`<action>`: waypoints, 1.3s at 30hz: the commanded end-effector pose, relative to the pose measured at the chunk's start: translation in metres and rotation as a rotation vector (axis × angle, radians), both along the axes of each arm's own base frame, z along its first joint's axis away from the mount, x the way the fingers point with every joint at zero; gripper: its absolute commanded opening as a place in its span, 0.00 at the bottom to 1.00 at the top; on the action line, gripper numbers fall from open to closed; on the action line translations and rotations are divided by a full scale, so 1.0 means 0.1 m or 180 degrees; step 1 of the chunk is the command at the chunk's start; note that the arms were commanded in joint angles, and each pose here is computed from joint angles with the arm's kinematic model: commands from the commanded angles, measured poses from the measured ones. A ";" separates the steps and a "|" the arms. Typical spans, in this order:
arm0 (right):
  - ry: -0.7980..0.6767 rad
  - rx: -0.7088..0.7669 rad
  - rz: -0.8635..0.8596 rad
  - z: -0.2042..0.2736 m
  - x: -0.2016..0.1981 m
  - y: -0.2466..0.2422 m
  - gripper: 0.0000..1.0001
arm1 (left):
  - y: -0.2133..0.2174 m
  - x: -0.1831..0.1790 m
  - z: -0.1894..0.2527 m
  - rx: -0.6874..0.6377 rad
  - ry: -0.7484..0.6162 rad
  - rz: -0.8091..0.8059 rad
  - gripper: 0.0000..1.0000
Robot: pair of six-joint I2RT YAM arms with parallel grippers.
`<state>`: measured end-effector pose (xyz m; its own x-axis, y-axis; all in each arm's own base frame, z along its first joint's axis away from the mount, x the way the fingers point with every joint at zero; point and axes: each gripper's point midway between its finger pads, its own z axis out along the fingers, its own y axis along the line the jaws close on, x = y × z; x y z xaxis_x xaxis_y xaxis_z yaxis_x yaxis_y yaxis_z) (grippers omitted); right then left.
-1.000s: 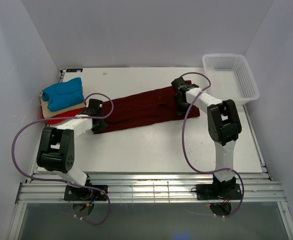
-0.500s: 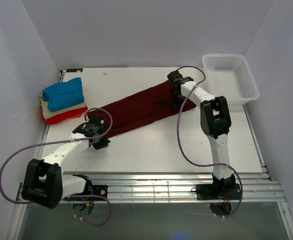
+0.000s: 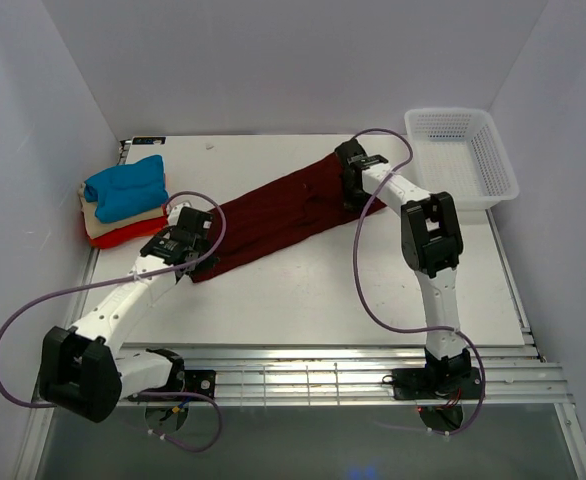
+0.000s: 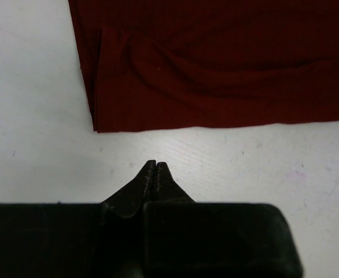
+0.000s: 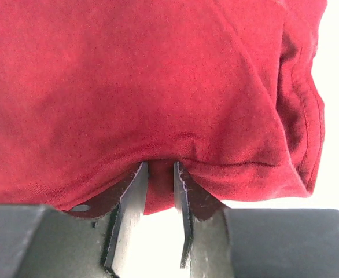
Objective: Fold and stack the t-shirts
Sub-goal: Rotate the tshirt 90 degrees
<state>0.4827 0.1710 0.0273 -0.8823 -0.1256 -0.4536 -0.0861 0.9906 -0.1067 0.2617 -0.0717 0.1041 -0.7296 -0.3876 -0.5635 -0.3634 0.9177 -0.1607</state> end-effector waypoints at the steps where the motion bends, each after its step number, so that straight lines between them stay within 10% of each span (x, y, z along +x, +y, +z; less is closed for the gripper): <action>1: -0.0036 -0.0051 -0.0057 0.09 -0.20 -0.16 0.31 | 0.06 0.36 0.15 0.0341 -0.0212 -0.0051 0.00; 14: -0.0546 -0.0124 0.0001 1.04 -0.36 -0.38 0.32 | 0.07 0.50 -0.50 0.0731 0.0503 -0.0351 0.00; 39: -0.0490 0.0061 -0.0042 1.08 -0.65 -0.40 0.32 | 0.13 -0.03 -1.23 0.0667 0.1283 -0.0365 0.00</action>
